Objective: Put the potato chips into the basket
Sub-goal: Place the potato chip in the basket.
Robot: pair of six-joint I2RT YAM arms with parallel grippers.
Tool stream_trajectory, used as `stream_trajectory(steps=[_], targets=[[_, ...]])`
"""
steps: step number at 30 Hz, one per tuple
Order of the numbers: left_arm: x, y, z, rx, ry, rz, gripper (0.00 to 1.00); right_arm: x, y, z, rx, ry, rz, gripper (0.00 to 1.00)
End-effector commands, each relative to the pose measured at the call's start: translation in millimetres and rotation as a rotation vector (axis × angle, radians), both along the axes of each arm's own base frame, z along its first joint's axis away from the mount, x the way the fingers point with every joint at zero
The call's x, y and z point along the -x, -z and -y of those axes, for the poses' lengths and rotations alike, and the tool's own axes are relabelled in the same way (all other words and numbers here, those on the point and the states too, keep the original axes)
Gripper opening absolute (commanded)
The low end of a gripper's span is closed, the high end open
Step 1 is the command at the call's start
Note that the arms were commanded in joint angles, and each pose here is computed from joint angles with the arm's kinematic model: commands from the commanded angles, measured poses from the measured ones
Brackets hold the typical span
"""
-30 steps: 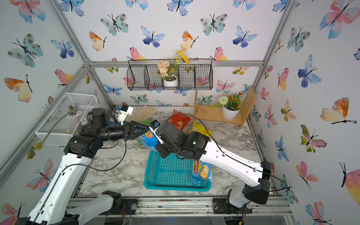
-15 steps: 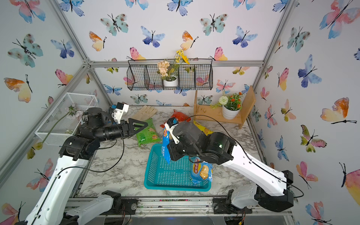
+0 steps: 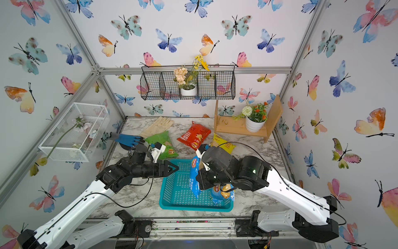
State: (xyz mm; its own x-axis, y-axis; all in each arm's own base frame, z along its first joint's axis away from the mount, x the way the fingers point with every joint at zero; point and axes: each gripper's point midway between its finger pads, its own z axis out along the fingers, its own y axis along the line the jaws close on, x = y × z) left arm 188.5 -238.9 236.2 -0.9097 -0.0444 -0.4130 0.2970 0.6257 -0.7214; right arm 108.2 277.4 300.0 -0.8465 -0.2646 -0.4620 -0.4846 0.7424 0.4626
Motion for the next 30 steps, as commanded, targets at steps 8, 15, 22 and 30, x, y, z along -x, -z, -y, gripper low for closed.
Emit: stream_trajectory(steps=[8,15,22,30], targets=[[-17.4,38.3,39.3,-0.127,0.035,0.018,0.52,17.1,19.1,5.3,-0.013,0.025,-0.130,0.02],[-19.7,66.5,59.1,-0.158,0.065,-0.019,0.51,16.6,47.1,20.8,0.031,0.053,-0.193,0.02],[-11.3,90.2,74.5,-0.176,0.106,-0.052,0.48,-1.1,63.0,36.7,0.068,0.078,-0.201,0.02],[5.1,118.9,90.2,-0.225,0.156,-0.080,0.45,-21.0,74.6,51.1,0.122,0.092,-0.190,0.02]])
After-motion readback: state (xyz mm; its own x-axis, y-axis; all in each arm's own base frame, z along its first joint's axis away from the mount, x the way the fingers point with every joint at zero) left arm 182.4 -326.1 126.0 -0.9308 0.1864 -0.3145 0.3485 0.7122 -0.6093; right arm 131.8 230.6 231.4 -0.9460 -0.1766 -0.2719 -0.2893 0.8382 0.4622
